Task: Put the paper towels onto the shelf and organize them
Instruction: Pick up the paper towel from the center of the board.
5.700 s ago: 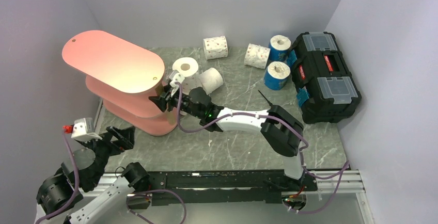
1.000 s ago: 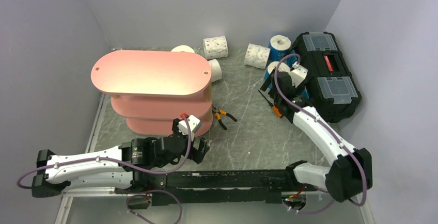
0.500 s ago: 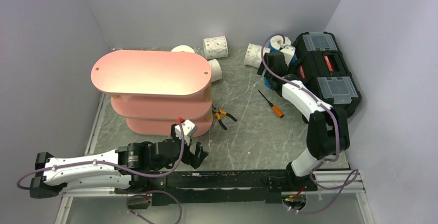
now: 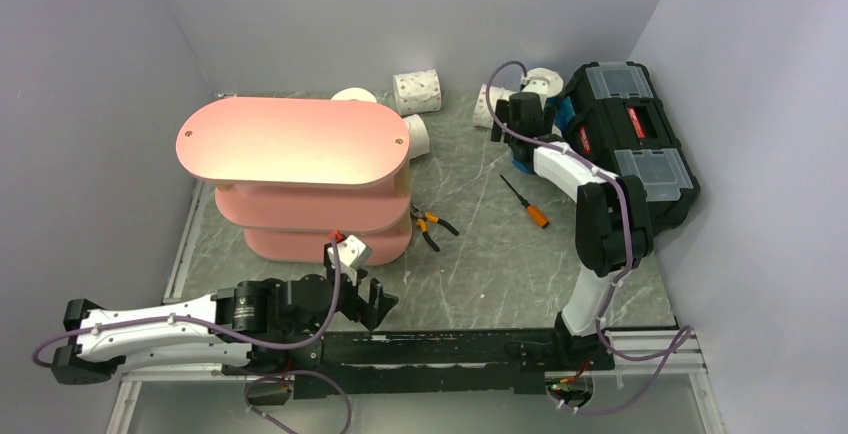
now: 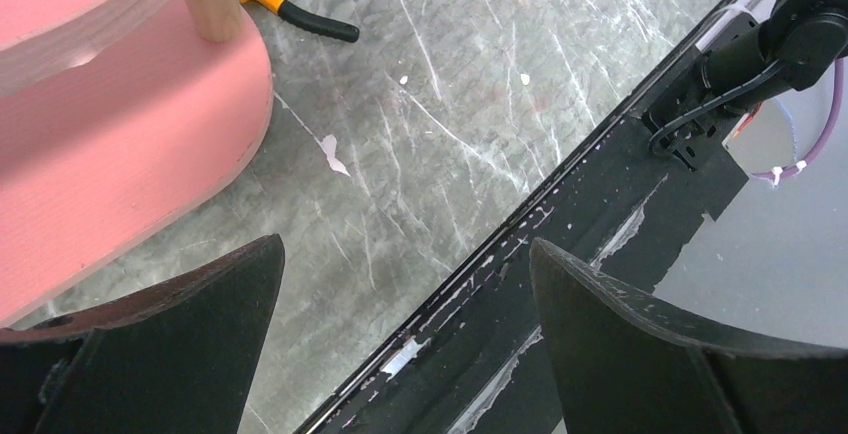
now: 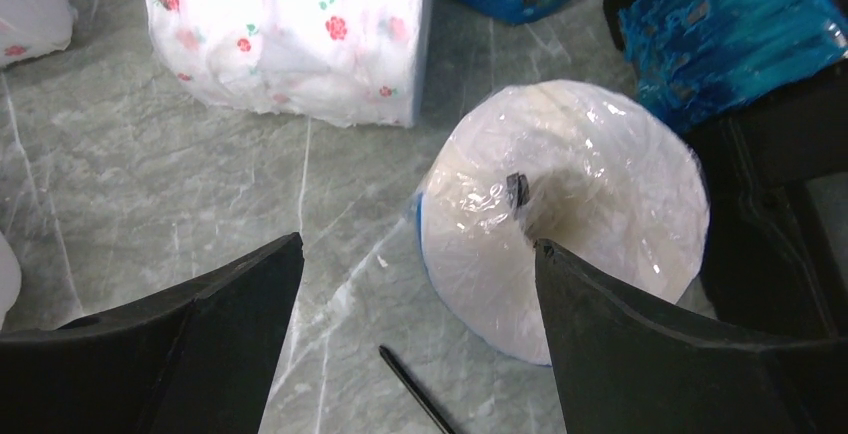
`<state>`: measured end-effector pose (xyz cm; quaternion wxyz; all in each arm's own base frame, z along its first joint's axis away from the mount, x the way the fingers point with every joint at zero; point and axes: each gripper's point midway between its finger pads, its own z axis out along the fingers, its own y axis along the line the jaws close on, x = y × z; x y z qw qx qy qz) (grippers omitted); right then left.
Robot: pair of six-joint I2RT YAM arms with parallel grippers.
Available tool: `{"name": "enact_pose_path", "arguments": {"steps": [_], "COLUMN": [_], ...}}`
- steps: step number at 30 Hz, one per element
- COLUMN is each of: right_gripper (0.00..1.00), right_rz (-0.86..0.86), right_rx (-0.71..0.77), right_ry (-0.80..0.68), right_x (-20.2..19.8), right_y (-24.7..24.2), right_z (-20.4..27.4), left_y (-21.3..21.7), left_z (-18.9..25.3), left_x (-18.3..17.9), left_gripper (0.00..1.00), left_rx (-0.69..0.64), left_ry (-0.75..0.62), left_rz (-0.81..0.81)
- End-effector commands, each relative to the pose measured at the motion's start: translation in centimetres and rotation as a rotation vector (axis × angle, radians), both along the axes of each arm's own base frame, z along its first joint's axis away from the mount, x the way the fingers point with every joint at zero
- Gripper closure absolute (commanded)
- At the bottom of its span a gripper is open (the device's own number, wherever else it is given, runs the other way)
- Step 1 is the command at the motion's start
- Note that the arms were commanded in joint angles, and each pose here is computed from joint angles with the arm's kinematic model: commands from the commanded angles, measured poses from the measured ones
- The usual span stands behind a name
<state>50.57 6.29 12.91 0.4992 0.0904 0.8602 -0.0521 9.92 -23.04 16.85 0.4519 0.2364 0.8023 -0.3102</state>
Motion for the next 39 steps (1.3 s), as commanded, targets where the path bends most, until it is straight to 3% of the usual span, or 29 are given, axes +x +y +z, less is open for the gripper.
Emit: {"name": "enact_pose_path", "arguments": {"steps": [1, 27, 39], "right_gripper": [0.12, 0.07, 0.12], "right_rz": [0.019, -0.048, -0.025], "right_rx": [-0.025, -0.077, -0.061], "right_ry": [-0.098, -0.024, 0.038], "right_x": [2.3, 2.5, 2.4], "right_y": [-0.1, -2.1, -2.0], "right_z": [3.3, 0.0, -3.2], "left_y": [0.3, -0.1, -0.1], "left_z": [0.4, -0.3, -0.7], "left_x": [0.5, 0.7, 0.7], "left_gripper": [0.01, 0.01, 0.01], "left_rx": [-0.024, -0.006, 0.0], "left_ry": [-0.011, -0.023, -0.019], "left_rz": [0.039, 0.042, 0.044]}}
